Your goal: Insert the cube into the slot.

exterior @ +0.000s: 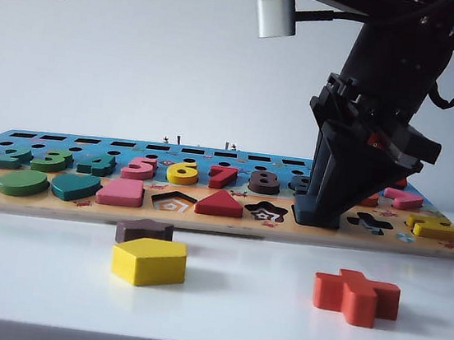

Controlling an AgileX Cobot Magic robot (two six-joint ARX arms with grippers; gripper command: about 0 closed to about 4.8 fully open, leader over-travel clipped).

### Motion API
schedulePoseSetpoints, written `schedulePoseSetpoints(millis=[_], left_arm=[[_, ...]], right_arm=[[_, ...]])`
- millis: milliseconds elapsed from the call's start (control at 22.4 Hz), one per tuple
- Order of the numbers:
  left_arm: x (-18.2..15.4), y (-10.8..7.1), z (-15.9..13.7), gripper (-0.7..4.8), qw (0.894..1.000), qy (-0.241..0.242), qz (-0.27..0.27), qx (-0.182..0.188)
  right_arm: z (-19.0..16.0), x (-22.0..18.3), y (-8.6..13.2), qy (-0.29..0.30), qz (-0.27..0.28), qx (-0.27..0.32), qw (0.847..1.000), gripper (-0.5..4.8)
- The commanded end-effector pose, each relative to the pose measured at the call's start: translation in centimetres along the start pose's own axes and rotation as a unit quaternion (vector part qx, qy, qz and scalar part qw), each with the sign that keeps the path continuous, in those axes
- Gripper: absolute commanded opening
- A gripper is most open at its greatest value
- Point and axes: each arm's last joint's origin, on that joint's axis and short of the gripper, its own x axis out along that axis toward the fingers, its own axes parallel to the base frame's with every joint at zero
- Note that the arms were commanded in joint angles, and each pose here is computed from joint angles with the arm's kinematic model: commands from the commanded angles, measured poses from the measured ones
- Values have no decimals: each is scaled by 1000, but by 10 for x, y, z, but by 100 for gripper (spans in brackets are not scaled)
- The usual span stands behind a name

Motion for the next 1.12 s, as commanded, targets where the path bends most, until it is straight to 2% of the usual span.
schedulePoseSetpoints(millis=[45,134,358,537,1118], left_arm=[[-1,0,2,17,1000,-7,1,8],[-1,0,2,17,1000,-7,1,8],[-1,0,2,17,1000,-7,1,8],[-1,0,2,17,1000,-7,1,8],[-1,0,2,17,1000,-7,1,8]], right_arm=[[1,-1,-1,-7,-1,14,1000,150],[1,-1,0,-11,2,15,1000,177],[1,-1,0,-11,3,26,1000,191],[1,-1,0,-11,2,27,1000,258],[3,-7,-3,-25,-13,29,999,274]])
